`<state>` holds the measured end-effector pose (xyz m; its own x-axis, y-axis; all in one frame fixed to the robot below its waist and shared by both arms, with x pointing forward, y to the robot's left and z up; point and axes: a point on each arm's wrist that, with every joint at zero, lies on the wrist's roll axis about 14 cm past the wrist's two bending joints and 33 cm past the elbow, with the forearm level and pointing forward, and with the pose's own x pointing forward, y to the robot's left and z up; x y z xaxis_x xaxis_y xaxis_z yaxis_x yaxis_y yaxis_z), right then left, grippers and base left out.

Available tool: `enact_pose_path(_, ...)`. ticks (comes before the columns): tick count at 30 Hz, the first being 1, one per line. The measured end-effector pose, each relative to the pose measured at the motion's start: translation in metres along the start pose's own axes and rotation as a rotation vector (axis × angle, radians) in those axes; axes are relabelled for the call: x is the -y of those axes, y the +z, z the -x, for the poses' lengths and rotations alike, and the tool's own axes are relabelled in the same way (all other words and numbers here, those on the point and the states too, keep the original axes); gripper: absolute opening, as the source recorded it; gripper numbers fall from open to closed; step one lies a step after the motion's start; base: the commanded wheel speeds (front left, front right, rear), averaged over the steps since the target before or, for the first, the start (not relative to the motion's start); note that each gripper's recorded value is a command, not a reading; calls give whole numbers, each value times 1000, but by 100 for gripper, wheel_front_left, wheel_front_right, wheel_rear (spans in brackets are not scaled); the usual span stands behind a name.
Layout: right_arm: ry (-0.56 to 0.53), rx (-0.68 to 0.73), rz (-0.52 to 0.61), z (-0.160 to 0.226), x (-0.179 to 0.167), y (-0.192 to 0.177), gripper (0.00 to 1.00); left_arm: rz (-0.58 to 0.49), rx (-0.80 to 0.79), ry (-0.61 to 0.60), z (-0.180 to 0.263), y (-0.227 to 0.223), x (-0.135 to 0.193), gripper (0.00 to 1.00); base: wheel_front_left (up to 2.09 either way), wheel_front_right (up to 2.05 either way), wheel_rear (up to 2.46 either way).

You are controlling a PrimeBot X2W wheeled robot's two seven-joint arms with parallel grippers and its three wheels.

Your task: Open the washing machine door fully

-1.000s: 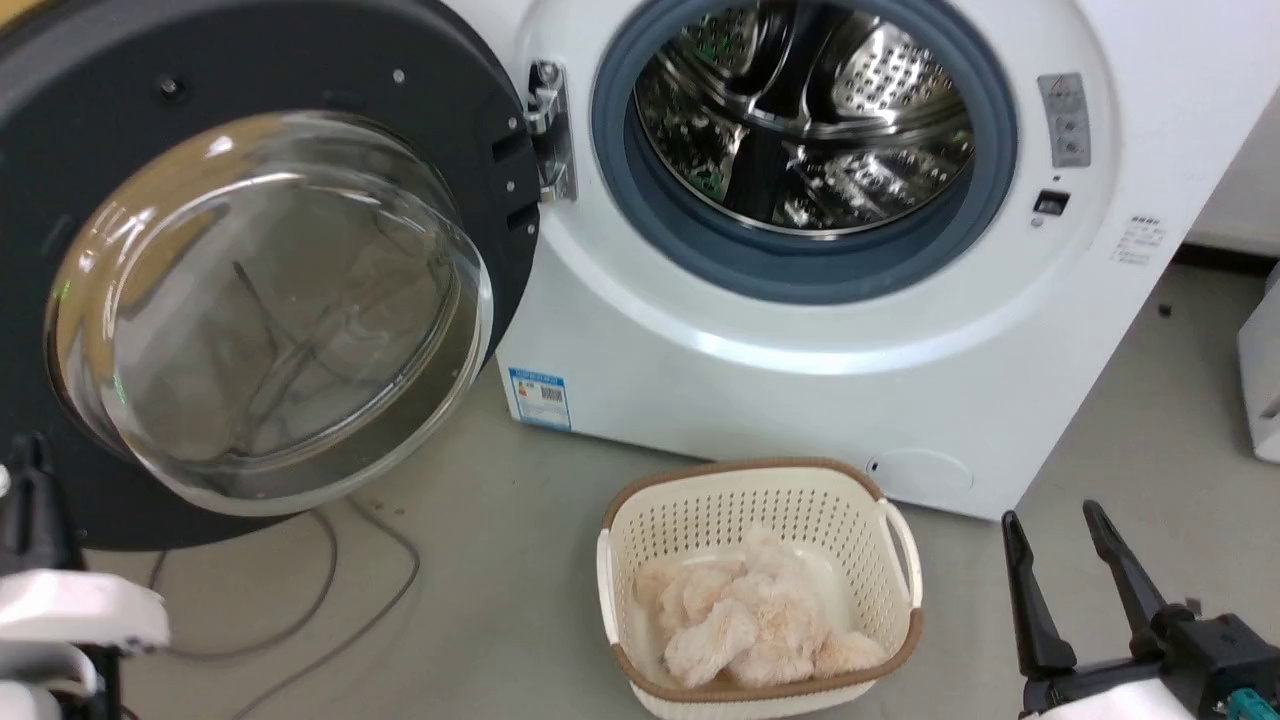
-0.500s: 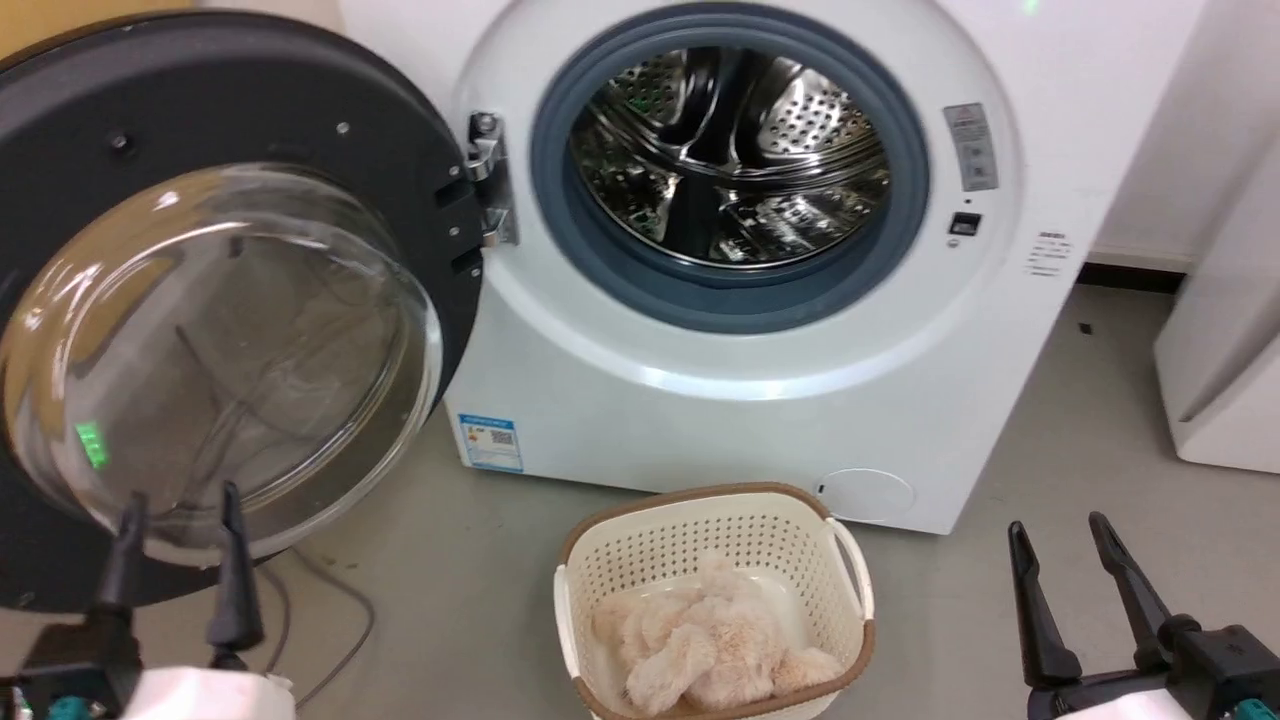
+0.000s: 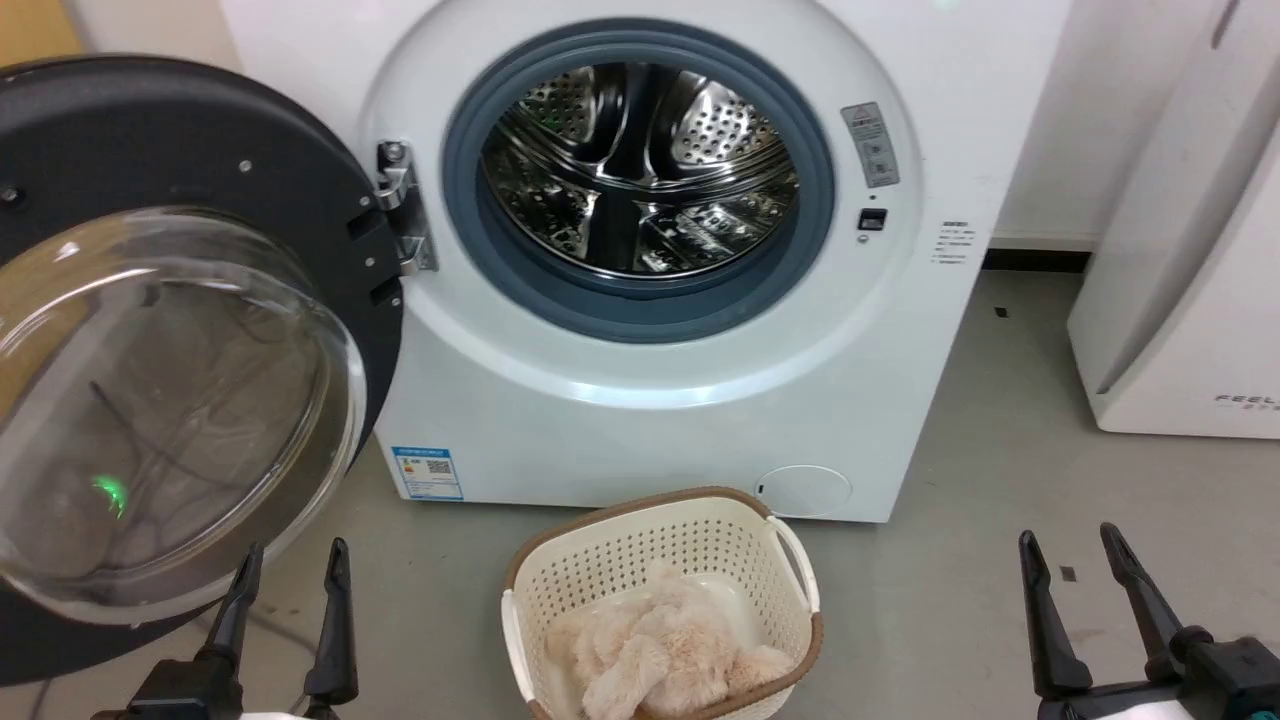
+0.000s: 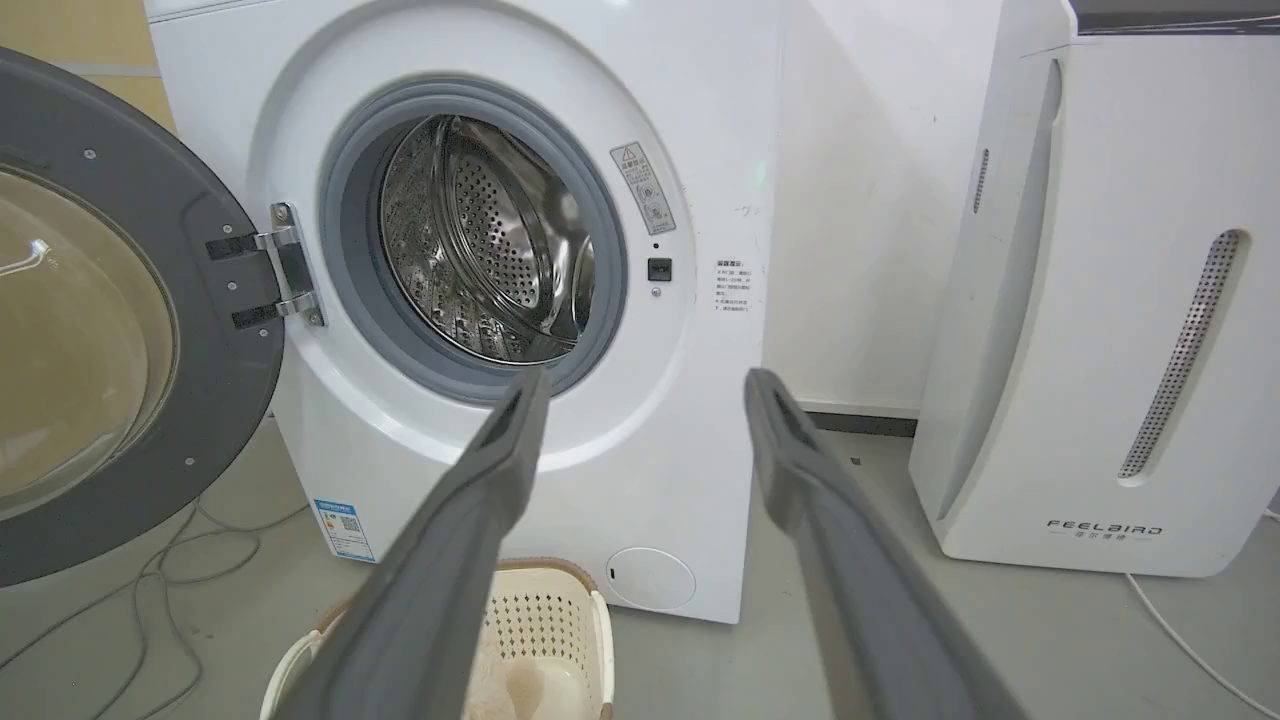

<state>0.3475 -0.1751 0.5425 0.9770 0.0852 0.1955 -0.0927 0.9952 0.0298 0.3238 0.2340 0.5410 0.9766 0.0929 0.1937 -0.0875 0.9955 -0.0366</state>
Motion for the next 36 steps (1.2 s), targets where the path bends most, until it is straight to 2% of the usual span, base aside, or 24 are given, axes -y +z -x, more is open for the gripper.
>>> enact_pose_path(8,-55,0,1,15,16,2,100,18,-7,-59,-5,-3,21,100,0,0,0)
enact_pose_path(9,-55,0,1,15,16,2,0,19,-9,-60,-5,-4,22,0,0,0,0)
enact_pose_path(36,-41,-55,6,12,12,-8,0,9,-56,-68,-10,-11,29,0,0,0,0)
